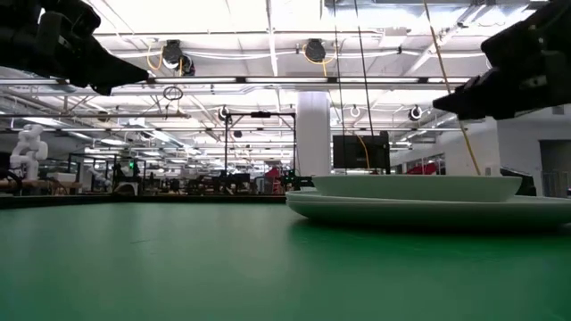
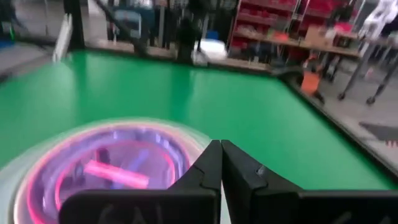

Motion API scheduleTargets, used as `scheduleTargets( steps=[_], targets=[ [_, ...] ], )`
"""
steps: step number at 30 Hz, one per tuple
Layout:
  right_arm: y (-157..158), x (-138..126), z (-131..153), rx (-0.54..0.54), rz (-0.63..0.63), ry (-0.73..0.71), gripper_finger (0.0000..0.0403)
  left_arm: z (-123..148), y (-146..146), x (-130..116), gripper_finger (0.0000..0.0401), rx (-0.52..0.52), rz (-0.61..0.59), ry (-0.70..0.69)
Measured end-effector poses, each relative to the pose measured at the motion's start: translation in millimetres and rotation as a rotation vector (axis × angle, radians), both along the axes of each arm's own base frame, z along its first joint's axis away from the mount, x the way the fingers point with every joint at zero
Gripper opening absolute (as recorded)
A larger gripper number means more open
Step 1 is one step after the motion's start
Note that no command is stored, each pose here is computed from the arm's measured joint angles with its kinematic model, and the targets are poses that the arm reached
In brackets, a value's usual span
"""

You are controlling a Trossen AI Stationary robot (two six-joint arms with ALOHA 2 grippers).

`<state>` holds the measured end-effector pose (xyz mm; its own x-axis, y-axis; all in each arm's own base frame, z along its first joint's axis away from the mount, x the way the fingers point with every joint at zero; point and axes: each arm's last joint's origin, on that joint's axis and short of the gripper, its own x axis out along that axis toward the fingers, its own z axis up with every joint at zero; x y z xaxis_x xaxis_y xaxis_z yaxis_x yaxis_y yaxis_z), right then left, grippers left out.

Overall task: Stack plastic plates
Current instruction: Return to Home Position

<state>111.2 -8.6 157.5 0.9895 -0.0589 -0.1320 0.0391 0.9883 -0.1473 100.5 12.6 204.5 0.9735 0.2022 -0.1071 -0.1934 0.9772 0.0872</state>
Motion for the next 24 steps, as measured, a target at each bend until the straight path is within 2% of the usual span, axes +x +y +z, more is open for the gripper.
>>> scheduleTargets(
  steps=[8, 15, 18, 20, 24],
  targets=[
    [0, -1, -1, 0.301, -0.039, -0.004, 0.0007, 0, 0, 0, 0.0030, -0.002, 0.001, 0.002],
    [0, -1, 0, 0.412, -0.073, -0.026, 0.0010, 0, 0, 0, 0.0030, -0.002, 0.001, 0.002],
    [-7, -1, 6, 0.340, -0.273, -0.121, 0.0010, 0, 0, 0, 0.0030, -0.002, 0.001, 0.002],
    [-10, -2, 5, 0.293, -0.386, -0.125, 0.0010, 0, 0, 0, 0.0030, -0.002, 0.001, 0.002],
    [-10, -7, 4, 0.221, -0.407, -0.106, 0.0010, -1, 0, 0, 0.0030, -0.003, 0.001, 0.010]
  ],
)
